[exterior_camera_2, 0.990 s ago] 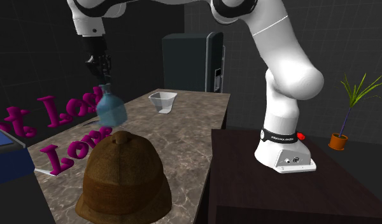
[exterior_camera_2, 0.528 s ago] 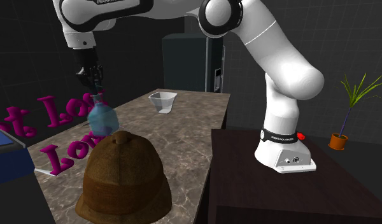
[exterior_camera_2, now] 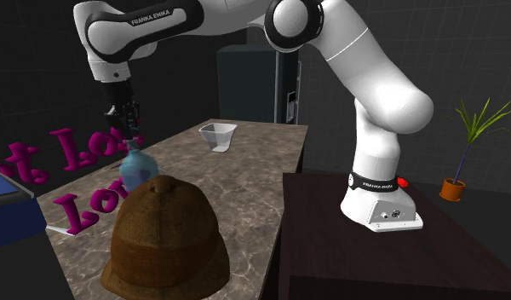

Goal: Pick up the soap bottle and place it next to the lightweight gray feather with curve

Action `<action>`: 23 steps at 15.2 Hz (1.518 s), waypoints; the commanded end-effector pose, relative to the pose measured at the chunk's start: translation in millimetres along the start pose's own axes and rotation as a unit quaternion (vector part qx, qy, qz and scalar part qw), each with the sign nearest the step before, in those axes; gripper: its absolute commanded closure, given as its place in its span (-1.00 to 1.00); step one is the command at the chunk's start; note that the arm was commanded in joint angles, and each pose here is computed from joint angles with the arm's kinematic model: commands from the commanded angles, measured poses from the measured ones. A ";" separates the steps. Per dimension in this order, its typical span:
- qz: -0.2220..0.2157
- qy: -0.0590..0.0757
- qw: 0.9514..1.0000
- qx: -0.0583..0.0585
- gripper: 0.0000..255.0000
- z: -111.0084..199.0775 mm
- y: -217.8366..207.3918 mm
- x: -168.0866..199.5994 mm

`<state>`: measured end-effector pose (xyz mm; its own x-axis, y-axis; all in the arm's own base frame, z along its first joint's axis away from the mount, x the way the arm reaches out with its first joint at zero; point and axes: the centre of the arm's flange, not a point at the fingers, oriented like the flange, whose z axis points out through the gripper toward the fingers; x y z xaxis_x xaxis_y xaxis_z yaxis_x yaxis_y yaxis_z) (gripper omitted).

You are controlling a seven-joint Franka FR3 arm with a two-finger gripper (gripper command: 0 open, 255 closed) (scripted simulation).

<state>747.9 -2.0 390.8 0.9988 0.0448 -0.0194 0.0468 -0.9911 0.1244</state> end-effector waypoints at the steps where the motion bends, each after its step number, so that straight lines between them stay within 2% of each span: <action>1: 0.000 0.001 1.000 0.000 1.00 10.5 -1.3 -1.1; 9: 0.000 0.001 1.000 0.000 1.00 50.1 -6.3 -0.4; 16: 0.000 0.001 1.000 0.000 1.00 50.1 -6.3 -0.4; 17: 0.000 0.001 1.000 0.000 -1.00 50.1 -6.3 -0.4; 22: 0.000 0.001 1.000 0.000 -1.00 50.1 -6.3 -0.4; 23: 0.000 0.001 1.000 0.000 -1.00 36.9 -6.3 -0.4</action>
<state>746.7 -1.0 346.4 0.9988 0.0446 -0.0182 0.0465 -0.9911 0.1245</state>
